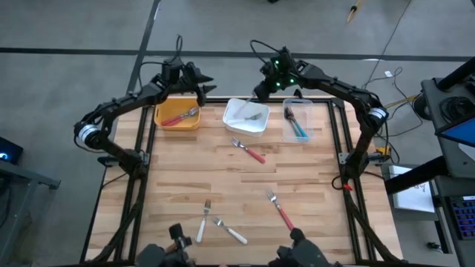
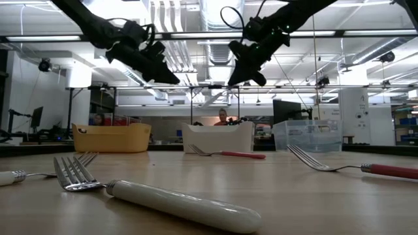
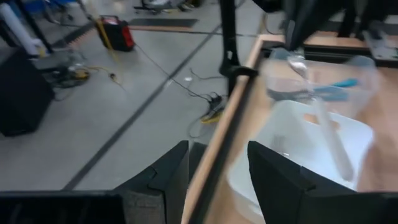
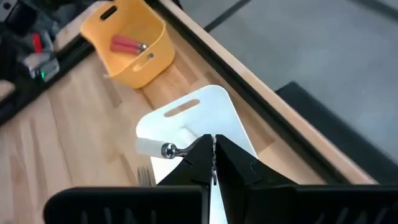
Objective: Sort silverware by color (type)
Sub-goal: Put the white fork into the white bin
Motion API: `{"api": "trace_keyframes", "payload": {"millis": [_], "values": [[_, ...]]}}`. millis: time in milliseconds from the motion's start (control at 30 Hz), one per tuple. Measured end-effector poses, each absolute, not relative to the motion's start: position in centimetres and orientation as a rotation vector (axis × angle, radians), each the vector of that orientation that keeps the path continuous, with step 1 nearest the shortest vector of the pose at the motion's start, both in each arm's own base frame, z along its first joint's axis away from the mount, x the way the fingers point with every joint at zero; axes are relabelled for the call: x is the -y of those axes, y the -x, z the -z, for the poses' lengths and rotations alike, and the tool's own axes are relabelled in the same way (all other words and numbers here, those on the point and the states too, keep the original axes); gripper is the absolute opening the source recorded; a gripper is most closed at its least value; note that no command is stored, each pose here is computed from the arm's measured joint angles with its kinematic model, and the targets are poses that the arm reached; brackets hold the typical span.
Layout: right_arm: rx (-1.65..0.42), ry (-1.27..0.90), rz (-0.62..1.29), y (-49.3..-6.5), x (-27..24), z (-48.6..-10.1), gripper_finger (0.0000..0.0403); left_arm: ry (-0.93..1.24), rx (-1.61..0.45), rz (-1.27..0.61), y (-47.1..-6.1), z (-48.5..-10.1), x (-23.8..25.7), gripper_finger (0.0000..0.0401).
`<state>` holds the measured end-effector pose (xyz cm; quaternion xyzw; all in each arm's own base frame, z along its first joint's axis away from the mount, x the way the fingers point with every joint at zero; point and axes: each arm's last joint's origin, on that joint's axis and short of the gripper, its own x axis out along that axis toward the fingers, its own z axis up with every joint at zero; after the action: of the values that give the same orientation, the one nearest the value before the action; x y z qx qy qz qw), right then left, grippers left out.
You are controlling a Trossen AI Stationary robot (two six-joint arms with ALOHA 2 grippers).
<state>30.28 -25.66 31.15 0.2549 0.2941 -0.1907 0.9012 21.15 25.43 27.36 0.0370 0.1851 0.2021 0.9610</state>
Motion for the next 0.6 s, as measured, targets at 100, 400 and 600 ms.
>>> {"api": "trace_keyframes", "payload": {"millis": [100,400,600], "values": [[-0.619,-0.592,0.470,-30.6,26.0,-30.3,0.0008,-0.094,-0.349,-0.448,-20.4,-27.7,-26.2,0.0146],[-0.687,-0.750,0.550,-32.5,26.0,-26.6,0.0008,-0.140,-0.296,-0.516,-18.9,-28.4,-27.5,0.0146],[-0.710,-0.792,0.595,-33.4,25.8,-25.2,0.0008,-0.173,-0.301,-0.522,-18.6,-28.4,-27.7,0.0146]]}}
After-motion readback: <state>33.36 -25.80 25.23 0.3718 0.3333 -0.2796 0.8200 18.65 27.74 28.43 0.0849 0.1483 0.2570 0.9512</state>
